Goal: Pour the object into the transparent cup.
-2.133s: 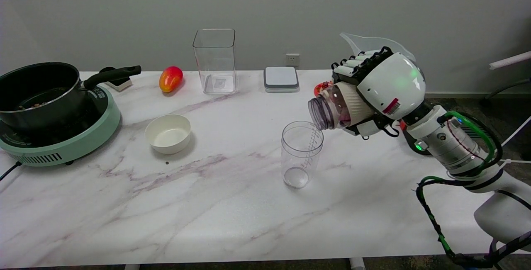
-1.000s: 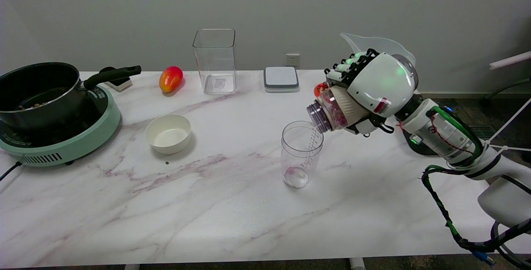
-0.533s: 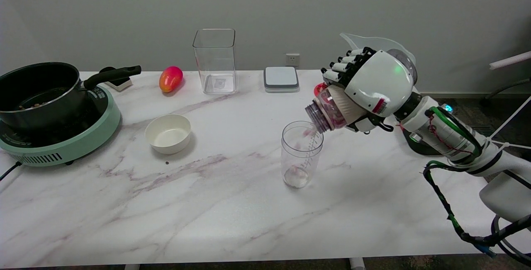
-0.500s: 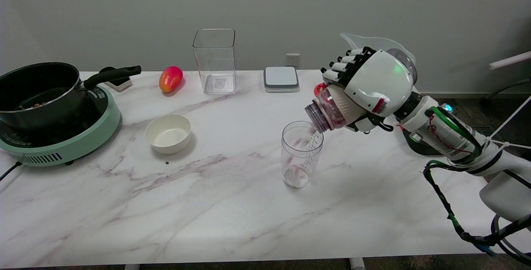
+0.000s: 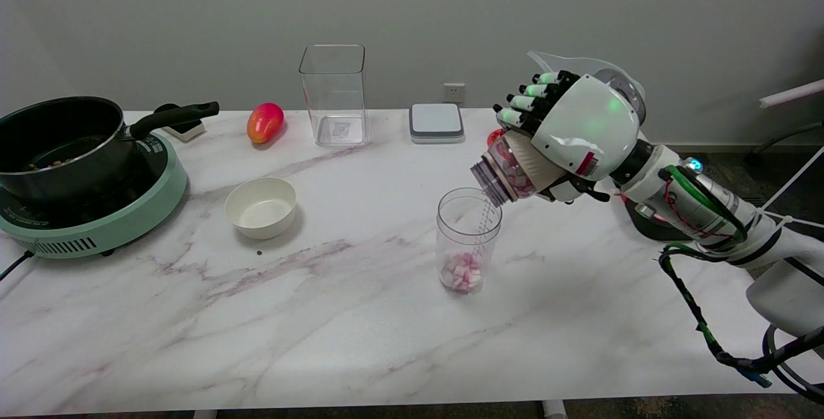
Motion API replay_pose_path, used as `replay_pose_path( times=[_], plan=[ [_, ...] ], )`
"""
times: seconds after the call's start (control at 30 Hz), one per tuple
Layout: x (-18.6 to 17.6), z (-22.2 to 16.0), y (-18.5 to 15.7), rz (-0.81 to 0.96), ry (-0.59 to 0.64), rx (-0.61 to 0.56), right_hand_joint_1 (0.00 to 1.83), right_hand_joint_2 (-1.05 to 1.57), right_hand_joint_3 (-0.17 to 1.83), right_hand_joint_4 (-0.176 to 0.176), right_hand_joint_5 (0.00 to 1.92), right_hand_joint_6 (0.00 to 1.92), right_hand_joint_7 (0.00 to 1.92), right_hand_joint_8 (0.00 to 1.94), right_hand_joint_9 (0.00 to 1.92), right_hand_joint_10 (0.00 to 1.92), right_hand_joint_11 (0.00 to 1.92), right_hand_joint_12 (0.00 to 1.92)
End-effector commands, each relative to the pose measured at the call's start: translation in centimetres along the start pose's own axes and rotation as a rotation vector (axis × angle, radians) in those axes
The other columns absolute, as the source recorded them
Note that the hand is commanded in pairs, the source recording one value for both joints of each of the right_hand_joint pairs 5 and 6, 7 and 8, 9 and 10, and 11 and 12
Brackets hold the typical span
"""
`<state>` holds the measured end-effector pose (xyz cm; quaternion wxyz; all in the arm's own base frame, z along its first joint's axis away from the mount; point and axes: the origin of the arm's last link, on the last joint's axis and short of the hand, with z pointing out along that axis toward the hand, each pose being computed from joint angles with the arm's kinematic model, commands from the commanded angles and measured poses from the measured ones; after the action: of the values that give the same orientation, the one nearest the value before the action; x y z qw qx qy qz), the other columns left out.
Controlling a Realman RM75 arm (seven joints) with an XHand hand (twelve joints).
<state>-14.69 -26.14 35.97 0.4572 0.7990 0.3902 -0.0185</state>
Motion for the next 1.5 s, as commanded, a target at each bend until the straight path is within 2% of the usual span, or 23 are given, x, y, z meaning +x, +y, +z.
replay_pose_path(
  times=[0.03, 0.93, 1.5],
  plan=[
    [0.4, 0.0, 0.1, -0.048, 0.016, 0.032, 1.35, 1.12, 0.57, 0.000, 1.42, 1.42, 1.65, 1.65, 1.45, 1.45, 1.28, 1.28],
    [1.7, 1.3, 0.9, -0.138, 0.062, 0.102, 1.33, 1.12, 0.51, 0.000, 1.42, 1.42, 1.63, 1.63, 1.43, 1.43, 1.27, 1.27],
    [1.3, 1.8, 0.7, -0.184, 0.041, 0.149, 1.31, 1.13, 0.48, 0.000, 1.42, 1.42, 1.63, 1.63, 1.42, 1.42, 1.26, 1.26]
  ],
)
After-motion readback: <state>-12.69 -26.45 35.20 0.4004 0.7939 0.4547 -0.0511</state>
